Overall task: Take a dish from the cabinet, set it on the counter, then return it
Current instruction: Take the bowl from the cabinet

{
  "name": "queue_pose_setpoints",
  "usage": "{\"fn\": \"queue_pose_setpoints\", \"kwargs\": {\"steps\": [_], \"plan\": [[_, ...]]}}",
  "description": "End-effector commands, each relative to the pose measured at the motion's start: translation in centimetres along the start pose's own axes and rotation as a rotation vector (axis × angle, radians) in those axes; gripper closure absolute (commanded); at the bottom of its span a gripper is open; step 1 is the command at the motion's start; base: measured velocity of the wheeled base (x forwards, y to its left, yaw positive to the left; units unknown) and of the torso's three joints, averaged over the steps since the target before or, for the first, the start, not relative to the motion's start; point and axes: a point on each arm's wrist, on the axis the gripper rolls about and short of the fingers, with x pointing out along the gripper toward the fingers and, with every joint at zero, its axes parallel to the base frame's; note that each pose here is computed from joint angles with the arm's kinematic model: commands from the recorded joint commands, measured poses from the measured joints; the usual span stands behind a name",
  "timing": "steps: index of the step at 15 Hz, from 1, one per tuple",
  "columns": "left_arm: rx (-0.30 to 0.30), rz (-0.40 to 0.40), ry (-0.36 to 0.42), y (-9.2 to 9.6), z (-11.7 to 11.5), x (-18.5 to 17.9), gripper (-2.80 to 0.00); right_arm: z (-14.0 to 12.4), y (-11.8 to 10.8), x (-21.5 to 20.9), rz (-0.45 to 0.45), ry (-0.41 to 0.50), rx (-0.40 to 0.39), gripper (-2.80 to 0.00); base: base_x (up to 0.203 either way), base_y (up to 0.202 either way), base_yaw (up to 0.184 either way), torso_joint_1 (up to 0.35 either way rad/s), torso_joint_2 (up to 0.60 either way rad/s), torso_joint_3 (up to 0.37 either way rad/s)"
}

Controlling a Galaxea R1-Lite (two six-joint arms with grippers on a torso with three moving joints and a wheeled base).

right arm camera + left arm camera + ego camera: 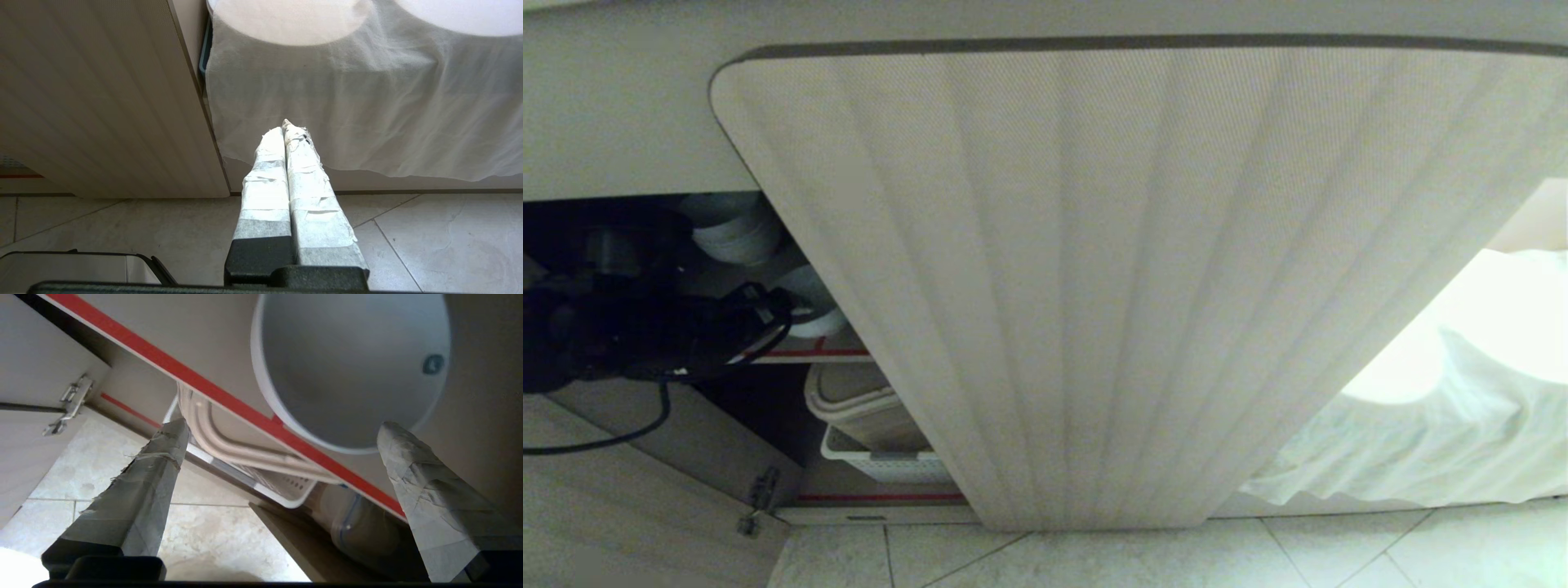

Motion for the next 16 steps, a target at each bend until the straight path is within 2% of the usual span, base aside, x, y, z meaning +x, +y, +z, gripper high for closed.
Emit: {"fn": "queue_pose_setpoints", "kwargs": {"steps": [1, 4, 10, 16], "plan": [[-0.009, 0.008, 0.007, 0.0, -0.1, 0.8, -2.80, 0.0, 0.0, 0.0, -0.001, -0.001, 0.000, 0.00, 0.000, 0.000, 0.000, 0.000, 0.00, 0.000], [-0.058, -0.003, -0.036, -0.1, 0.1, 1.8, -2.80, 0.0, 0.0, 0.0, -0.001, -0.001, 0.000, 0.00, 0.000, 0.000, 0.000, 0.000, 0.00, 0.000], [-0.059, -0.001, -0.033, -0.1, 0.1, 2.6, -2.80, 0.0, 0.0, 0.0, 0.001, -0.001, 0.000, 0.00, 0.000, 0.000, 0.000, 0.000, 0.00, 0.000], [-0.057, -0.011, -0.052, -0.7, 1.0, 3.4, -2.80, 0.0, 0.0, 0.0, 0.001, -0.001, 0.000, 0.00, 0.000, 0.000, 0.000, 0.000, 0.00, 0.000]]}}
